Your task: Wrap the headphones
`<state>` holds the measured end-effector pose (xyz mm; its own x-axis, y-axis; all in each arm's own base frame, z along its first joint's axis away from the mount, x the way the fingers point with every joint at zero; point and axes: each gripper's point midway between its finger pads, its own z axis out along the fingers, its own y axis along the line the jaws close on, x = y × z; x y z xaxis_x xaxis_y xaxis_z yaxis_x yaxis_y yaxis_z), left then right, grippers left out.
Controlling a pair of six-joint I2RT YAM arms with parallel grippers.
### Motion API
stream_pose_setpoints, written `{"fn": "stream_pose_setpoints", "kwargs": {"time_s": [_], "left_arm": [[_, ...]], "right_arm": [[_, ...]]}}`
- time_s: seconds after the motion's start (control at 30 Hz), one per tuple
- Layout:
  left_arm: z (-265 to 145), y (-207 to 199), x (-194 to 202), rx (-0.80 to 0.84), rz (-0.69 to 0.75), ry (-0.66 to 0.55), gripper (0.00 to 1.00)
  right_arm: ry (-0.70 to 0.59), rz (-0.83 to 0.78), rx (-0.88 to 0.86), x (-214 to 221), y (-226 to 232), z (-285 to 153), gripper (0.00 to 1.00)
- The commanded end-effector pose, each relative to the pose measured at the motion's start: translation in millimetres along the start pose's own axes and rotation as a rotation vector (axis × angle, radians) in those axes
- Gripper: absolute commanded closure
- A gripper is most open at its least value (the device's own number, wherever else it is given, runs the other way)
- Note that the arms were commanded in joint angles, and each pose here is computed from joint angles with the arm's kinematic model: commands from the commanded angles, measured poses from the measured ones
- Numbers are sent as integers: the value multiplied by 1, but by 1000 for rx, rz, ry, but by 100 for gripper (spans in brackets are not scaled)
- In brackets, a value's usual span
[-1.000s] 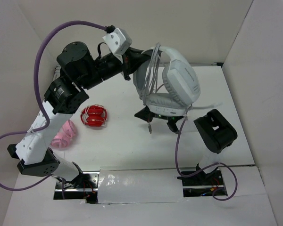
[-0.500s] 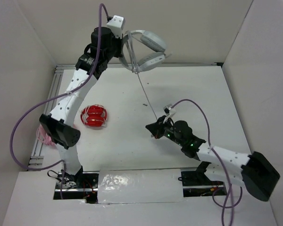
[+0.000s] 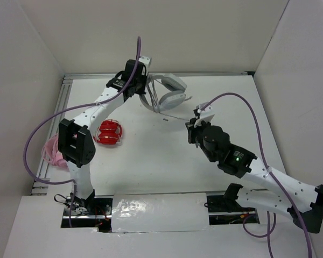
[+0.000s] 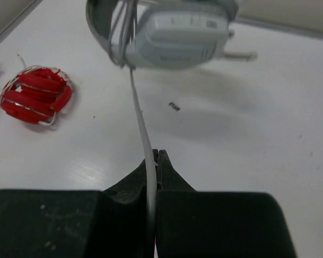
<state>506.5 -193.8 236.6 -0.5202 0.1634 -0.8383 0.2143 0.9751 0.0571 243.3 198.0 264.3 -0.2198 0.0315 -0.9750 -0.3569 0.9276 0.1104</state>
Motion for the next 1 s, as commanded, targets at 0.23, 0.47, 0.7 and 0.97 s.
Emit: {"fn": "stream_pose_setpoints", "kwargs": {"time_s": [0.23, 0.47, 0.7, 0.97], "left_arm": [[-55, -94, 35, 328, 142, -117, 100], [-110, -140, 52, 446, 314, -181, 100], [-164, -180, 78, 625, 476, -251, 100], [-208, -190, 62, 753, 441, -336, 100]], "right_arm": [[-149, -333, -103, -144, -12, 45, 100], [-132, -372, -180, -184, -27, 91, 100], [-24, -488, -317, -141, -51, 134, 100], [81, -404, -451, -90, -58, 132, 100]]}}
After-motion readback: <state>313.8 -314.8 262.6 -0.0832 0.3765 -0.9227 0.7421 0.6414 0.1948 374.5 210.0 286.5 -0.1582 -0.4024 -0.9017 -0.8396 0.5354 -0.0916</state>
